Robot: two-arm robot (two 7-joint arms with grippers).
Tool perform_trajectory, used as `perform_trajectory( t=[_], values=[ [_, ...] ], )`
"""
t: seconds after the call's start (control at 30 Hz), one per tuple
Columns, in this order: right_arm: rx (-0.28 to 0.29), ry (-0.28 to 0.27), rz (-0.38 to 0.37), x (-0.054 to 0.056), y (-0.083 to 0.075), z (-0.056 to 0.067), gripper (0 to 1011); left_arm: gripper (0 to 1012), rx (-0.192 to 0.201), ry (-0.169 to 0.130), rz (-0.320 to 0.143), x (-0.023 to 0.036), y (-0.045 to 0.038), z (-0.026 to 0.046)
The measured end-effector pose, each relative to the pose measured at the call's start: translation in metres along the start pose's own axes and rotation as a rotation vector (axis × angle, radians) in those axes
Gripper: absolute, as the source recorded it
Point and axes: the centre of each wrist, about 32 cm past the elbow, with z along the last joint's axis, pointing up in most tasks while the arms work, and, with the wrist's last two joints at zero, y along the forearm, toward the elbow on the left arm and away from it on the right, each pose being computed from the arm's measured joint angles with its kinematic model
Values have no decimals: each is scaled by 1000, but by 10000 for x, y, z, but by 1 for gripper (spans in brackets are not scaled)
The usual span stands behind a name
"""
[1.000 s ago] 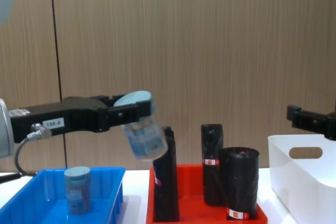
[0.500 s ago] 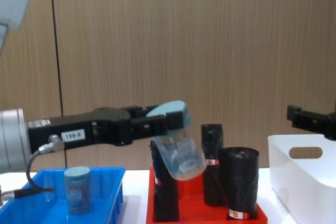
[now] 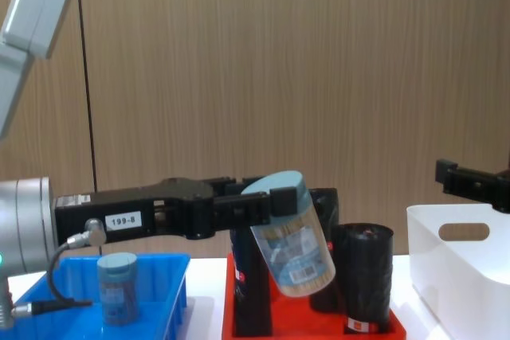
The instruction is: Pick the cotton swabs from the blue box and place them into the white box.
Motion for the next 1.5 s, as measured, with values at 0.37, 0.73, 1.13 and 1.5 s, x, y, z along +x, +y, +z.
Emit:
perform_trajectory(
  t=[0.37,0.73,1.13,1.5],
  values=[
    [-2,-2,5,3,0,1,1002,660,5,2,-13,5,-6,-4],
    [-36,-12,69,60,4,38,1002,660,7,4,-18,8,-6,-5],
    [-106,-8,222,210,36,140,1002,660,7,4,-20,10,-8,-5],
    [-177,-10,387,358,101,217,1002,660,7,4,-21,10,-8,-5]
  ],
)
